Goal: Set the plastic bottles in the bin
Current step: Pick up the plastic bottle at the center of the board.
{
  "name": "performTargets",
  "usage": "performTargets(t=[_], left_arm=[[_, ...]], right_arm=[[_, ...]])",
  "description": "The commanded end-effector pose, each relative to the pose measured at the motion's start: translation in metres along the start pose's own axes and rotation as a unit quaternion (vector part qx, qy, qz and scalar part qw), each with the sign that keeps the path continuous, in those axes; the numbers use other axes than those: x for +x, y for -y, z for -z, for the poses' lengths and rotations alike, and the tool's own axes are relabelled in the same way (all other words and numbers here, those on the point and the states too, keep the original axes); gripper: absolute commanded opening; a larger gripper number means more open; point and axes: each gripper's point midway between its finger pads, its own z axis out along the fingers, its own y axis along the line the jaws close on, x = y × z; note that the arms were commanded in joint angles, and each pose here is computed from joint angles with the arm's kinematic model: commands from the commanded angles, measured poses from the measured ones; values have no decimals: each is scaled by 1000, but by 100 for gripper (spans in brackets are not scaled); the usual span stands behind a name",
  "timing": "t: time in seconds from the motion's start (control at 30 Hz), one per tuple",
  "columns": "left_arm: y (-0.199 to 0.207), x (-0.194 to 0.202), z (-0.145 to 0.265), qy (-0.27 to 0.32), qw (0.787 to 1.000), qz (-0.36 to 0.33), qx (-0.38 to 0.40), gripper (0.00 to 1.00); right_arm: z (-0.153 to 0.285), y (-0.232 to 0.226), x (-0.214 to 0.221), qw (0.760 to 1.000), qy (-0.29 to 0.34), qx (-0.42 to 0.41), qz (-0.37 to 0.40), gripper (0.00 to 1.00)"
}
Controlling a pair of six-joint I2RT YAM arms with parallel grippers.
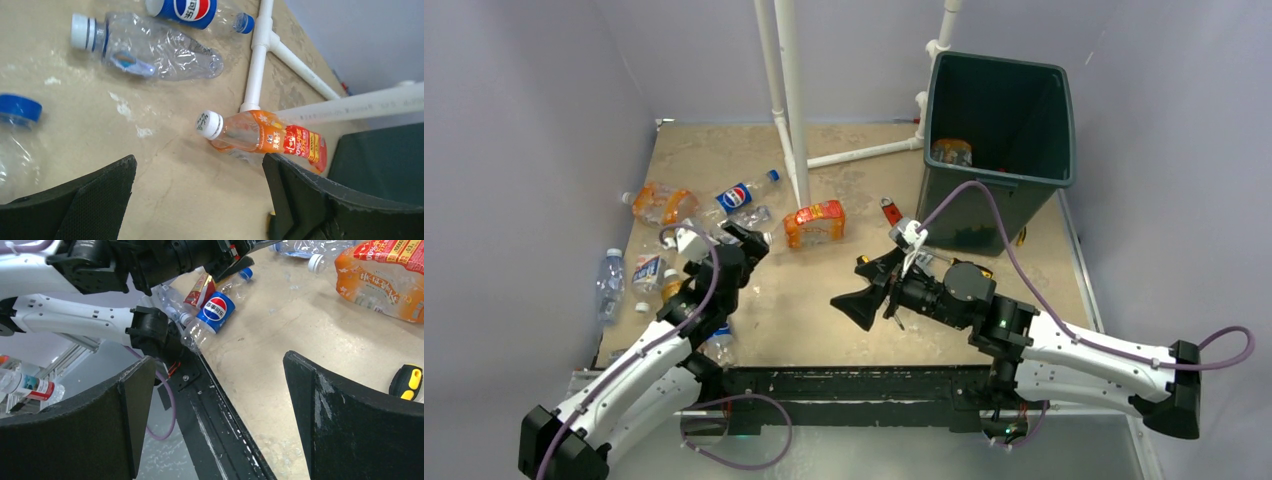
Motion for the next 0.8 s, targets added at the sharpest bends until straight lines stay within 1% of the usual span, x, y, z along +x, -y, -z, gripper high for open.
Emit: performTargets(t=[0.0, 0.07, 0.17, 0.27, 0.3, 0.33, 0.43, 0.6, 0.77], left_arm=[[23, -10, 0, 2, 974, 223, 33, 99], [22, -7, -5, 1, 961, 274, 19, 99], [18, 7, -15, -10, 949, 315, -6, 98], [19, 16, -26, -10, 928, 372, 6, 89], [19, 17, -29, -4, 922, 386, 12, 87], [17, 18, -32, 0, 920, 392, 9, 87], [14, 20, -40, 12, 920, 391, -8, 87], [15, 26, -53, 21, 916, 400, -13, 86], [15, 39, -69, 21, 914, 404, -32, 82]], right_arm=[[12, -4, -11, 999, 32, -9, -16, 99], [16, -3, -11, 999, 37, -7, -18, 99], [20, -1, -12, 999, 43, -7, -20, 99], [22, -2, -12, 999, 41, -9, -19, 99], [22, -3, -12, 999, 41, -10, -19, 99], [23, -3, -12, 999, 40, -10, -18, 99], [25, -4, -16, 999, 42, -11, -15, 99], [27, -4, -16, 999, 45, -12, -12, 99], [24, -3, -11, 999, 35, -11, -9, 99]])
